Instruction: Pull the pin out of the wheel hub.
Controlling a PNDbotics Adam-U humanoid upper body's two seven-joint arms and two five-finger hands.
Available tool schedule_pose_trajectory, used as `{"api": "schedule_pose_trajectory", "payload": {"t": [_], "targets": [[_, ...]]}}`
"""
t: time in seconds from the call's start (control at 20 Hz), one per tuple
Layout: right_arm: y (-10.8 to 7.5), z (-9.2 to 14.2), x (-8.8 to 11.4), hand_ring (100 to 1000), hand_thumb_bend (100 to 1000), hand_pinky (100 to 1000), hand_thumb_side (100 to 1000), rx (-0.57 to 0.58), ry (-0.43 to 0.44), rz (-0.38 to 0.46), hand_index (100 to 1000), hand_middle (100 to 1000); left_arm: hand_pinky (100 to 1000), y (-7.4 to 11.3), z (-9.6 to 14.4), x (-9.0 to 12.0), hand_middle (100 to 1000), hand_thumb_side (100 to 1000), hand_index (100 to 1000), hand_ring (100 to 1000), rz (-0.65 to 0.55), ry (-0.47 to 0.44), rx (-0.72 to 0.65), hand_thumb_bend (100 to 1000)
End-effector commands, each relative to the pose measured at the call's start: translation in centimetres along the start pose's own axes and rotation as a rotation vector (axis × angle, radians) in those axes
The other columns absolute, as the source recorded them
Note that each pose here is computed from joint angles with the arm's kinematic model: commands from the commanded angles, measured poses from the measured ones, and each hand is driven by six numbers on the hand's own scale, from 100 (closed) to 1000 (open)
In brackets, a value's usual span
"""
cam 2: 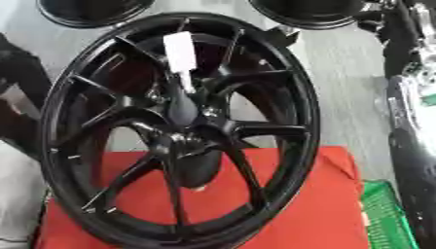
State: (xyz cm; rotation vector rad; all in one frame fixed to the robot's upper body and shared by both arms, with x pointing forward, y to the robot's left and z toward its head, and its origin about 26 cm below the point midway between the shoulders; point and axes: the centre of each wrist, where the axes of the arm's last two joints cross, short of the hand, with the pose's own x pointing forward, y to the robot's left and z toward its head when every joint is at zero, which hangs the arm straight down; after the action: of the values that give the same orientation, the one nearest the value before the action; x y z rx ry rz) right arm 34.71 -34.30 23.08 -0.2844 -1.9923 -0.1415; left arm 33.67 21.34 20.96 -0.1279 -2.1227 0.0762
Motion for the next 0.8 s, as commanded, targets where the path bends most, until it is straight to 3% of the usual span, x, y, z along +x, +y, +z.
{"api": "schedule_pose_trajectory", "payload": {"t": [0.05,0.45,0.6,0.8], "targets": [[-0.3,-0.3,1.2,636,100,776,607,0.005,-0.037,0.016,747,695,631,0.1,-0.3,0.8,679,805,709,738,-0.017,-0.03,-0.011,240],[-0.7,-0.3,1.1,636,100,776,610,-0.013,-0.032,0.022,747,695,637,-0.5,-1.1,2.0,752,799,747,766,-0.022,-0.072,-0.047,225],[-0.9,-0.2,1.0,636,100,776,606,-0.016,-0.032,0.03,747,695,636,-0.8,-2.2,3.9,754,789,777,761,-0.083,-0.114,-0.126,192],[-1.2,0.0,0.6,636,100,776,614,-0.018,-0.016,0.045,747,695,642,-1.5,-3.9,8.0,752,788,770,764,-0.202,-0.176,-0.275,131]]}}
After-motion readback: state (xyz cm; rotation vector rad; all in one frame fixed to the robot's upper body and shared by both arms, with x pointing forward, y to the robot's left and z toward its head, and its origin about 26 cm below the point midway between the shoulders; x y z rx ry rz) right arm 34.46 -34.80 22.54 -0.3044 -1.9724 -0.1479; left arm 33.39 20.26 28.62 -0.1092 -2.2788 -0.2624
